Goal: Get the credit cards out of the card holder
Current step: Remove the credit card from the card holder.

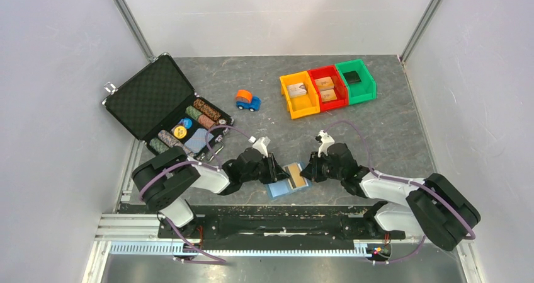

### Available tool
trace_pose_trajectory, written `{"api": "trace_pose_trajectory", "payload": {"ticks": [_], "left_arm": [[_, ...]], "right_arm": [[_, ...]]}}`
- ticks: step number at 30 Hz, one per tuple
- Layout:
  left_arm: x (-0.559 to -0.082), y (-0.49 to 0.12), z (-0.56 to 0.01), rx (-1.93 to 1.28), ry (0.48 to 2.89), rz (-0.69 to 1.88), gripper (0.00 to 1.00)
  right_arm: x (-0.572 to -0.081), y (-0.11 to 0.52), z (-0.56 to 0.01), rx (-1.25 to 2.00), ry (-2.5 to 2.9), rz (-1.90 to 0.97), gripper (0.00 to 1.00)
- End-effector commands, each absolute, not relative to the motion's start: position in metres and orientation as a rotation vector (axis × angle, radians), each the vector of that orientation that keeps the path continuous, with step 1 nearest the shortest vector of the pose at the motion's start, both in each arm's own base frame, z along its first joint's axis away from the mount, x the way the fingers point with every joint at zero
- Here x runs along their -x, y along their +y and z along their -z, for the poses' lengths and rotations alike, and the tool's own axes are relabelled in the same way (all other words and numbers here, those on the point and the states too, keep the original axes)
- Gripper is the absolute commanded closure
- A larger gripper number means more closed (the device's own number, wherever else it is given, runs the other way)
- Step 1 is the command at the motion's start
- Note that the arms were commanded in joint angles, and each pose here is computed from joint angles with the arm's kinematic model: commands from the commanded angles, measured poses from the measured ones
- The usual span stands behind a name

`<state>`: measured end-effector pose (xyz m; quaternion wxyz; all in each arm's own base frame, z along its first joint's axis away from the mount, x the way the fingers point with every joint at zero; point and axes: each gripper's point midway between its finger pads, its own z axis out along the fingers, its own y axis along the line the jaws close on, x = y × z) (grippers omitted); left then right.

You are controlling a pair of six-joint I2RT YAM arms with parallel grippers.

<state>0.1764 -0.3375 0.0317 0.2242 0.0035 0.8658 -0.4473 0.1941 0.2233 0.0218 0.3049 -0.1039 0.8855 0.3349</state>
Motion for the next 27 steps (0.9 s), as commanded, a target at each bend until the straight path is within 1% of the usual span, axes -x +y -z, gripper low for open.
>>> {"api": "trace_pose_trajectory", "payload": {"ticks": [1,13,16,20,27], "left_arm": [[-0.180,-0.355,-0.063,0.008,2.259,1.397,0.73],[-0.184,-0.361,-0.070,0.025,2.220,1.435,0.76],[-0.185,-0.361,-0.067,0.031,2.228,1.429,0.84],[-0.186,-0.359,-0.065,0.044,2.230,1.418,0.97],[-0.189,-0.349,-0.058,0.034,2.279,1.327,0.98]], "right_arm": [[-0.179,0.217,-0.010,0.268,2.399,-0.890,0.86],[-0.177,0.217,-0.013,0.246,2.390,-0.908,0.88],[-0.176,0.216,-0.013,0.240,2.385,-0.910,0.89],[-0.176,0.215,-0.014,0.236,2.386,-0.906,0.89],[-0.181,0.214,-0.020,0.225,2.365,-0.889,0.89]]}}
